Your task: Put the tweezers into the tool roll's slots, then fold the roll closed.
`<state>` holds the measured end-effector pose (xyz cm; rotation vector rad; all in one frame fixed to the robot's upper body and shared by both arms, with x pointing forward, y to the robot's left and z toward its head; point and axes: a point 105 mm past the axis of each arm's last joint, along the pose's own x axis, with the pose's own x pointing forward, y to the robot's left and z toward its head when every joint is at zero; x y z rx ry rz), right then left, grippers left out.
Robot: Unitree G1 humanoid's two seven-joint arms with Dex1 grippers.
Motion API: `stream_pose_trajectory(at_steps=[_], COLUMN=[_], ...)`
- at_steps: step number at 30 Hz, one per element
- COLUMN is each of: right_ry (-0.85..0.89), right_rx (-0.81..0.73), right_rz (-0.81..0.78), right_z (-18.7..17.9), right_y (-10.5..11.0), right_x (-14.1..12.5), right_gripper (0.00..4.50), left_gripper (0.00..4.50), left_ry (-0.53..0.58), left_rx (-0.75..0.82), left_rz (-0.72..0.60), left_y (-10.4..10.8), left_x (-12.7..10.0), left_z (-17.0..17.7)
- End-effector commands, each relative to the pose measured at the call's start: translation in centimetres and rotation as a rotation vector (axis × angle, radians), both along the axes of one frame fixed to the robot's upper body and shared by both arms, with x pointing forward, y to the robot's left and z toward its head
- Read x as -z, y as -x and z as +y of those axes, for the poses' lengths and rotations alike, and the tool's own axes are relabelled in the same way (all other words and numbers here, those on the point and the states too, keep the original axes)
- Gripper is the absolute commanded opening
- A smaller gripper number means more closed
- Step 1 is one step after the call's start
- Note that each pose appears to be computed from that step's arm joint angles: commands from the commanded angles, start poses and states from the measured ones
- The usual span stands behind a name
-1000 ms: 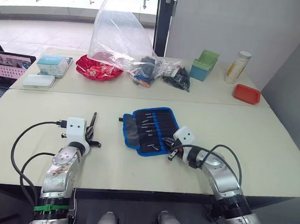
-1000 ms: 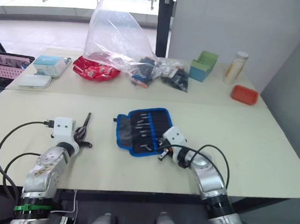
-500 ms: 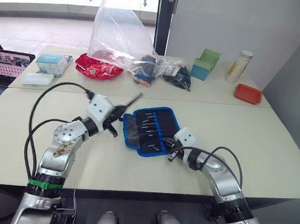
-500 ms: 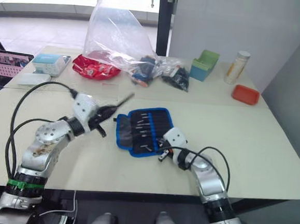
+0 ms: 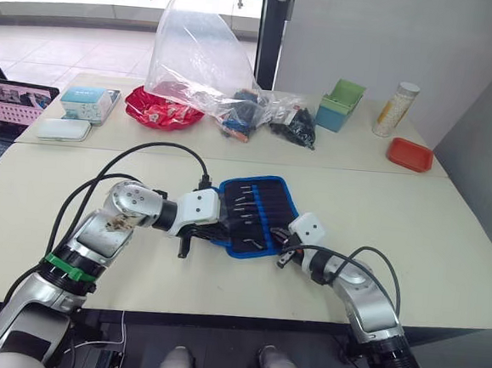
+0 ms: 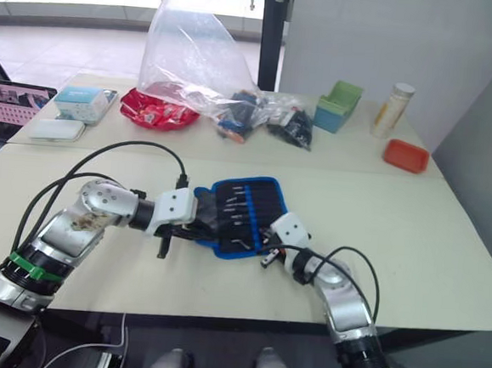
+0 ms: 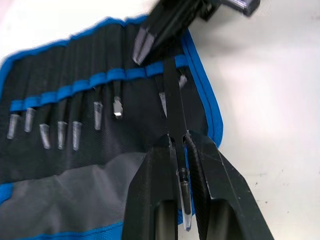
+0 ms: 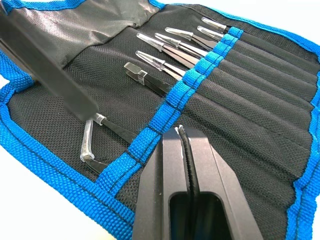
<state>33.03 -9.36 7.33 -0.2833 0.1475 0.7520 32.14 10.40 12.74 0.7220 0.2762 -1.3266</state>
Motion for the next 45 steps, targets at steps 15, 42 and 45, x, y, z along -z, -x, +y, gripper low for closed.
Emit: stream_pose_trajectory(at_steps=[15,42,45], right_ry=[0.029,0.021,0.023], right_rx=[0.039,0.004,0.003], right_rz=[0.141,0.173,0.175], right_z=[-1.1,-0.8,-0.7], right_y=[1.7,2.5,2.6], right_x=[2.9,2.9,3.0], right_gripper=[0.0,0.0,0.0], left_gripper=[0.02,0.02,0.02], left_ry=[-0.002,0.053,0.073], left_rx=[-0.075,0.044,0.044], left_rz=[-0.055,-0.059,-0.048], left_y=[-2.4,-3.7,-3.8], left_x=[-0.2,2.1,2.6], left_z=[-1.1,-9.1,-9.7])
